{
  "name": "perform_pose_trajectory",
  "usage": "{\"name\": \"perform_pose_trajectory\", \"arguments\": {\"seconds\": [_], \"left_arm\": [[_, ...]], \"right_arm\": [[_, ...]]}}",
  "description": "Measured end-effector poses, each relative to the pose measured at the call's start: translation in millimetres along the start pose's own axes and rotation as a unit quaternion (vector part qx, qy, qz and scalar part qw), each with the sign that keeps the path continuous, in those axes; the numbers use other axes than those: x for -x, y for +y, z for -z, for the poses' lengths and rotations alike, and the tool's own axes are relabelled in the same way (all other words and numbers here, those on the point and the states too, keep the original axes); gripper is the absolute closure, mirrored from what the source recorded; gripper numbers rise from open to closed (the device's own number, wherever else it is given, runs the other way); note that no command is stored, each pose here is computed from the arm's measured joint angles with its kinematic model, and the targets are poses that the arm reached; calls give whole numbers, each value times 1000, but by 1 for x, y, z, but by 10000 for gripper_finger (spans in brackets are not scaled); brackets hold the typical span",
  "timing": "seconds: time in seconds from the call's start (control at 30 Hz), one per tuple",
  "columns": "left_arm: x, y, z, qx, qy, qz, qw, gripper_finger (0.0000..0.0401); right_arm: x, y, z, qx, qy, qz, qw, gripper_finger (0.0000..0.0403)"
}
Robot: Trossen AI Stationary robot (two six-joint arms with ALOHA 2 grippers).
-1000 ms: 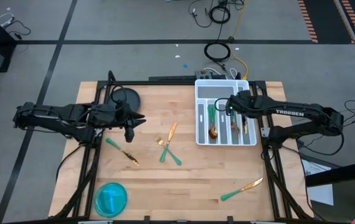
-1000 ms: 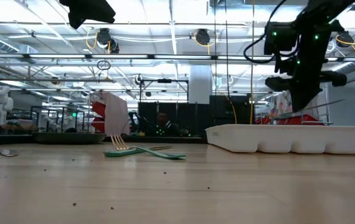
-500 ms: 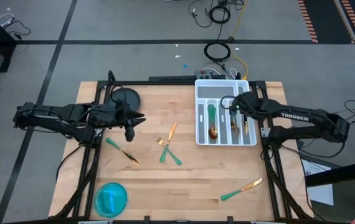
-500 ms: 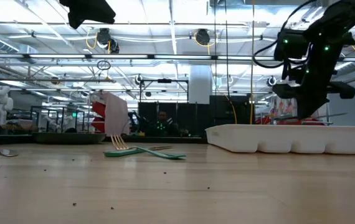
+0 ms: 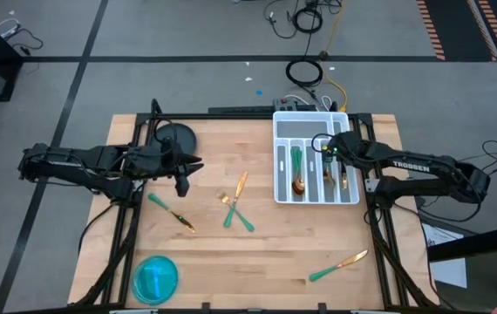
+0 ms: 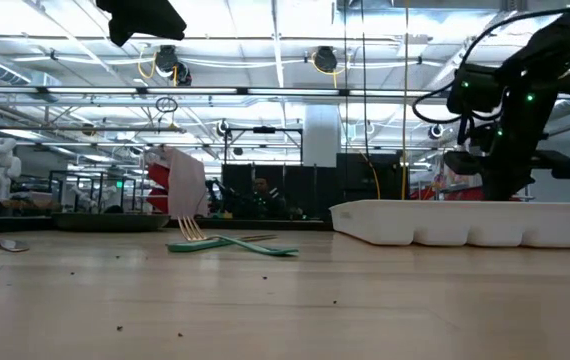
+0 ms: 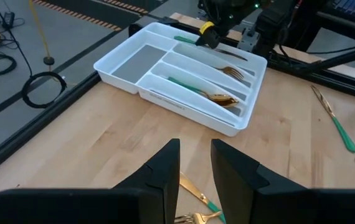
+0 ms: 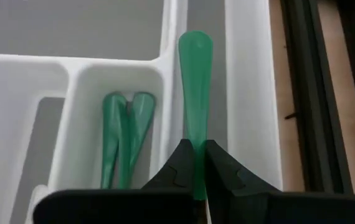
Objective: Sort silverware
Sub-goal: Put the green knife into the silverware tray, then put the bottom right green knife into the silverware tray
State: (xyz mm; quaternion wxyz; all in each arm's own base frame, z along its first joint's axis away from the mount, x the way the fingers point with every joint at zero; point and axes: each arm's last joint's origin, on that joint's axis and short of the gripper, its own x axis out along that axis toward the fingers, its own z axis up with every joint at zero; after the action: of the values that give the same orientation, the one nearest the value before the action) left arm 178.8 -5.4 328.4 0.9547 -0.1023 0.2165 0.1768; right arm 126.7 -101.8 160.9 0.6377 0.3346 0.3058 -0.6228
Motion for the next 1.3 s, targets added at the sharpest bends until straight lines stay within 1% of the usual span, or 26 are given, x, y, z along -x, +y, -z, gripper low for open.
{"name": "perform_pose_trajectory", "arguments": {"seconds": [0.1, 0.27, 0.4, 0.47, 0.6, 0.8, 0.87, 0.93, 1.0, 1.07, 1.2, 1.3], "left_arm": [[0, 1, 0, 2, 0, -3, 1000, 304], [-1, 4, -1, 5, -2, -10, 1000, 304], [-2, 5, -2, 7, -2, -15, 1000, 304], [-2, 6, -2, 8, -2, -17, 1000, 304], [-3, 8, -2, 11, -3, -22, 1000, 304], [-3, 9, -3, 12, -7, -33, 999, 304], [-3, 9, -3, 12, -7, -33, 999, 304], [-3, 9, -3, 12, -7, -33, 999, 304], [-3, 9, -3, 12, -7, -33, 999, 304], [-3, 9, -3, 12, -7, -33, 999, 304], [-3, 9, -3, 12, -6, -33, 999, 304], [-3, 9, -3, 12, -6, -34, 999, 304]], "right_arm": [[-6, -2, 2, -8, 3, -10, 1000, 403], [-19, -9, 15, -27, 22, -30, 999, 403], [-24, -15, 23, -39, 34, -24, 998, 401], [-24, -15, 24, -39, 35, -21, 998, 394], [-24, -15, 23, -40, 33, -21, 998, 360], [-24, -16, 23, -38, 30, -14, 999, 282], [-22, -15, 21, -37, 29, -14, 999, 262], [-19, -13, 17, -30, 28, -14, 999, 251], [-15, -10, 12, -11, 29, -18, 999, 246], [-5, -5, 2, 8, 26, -36, 999, 244], [23, 5, -26, 72, -4, -68, 995, 244], [55, 12, -50, 121, -33, -105, 987, 244]]}}
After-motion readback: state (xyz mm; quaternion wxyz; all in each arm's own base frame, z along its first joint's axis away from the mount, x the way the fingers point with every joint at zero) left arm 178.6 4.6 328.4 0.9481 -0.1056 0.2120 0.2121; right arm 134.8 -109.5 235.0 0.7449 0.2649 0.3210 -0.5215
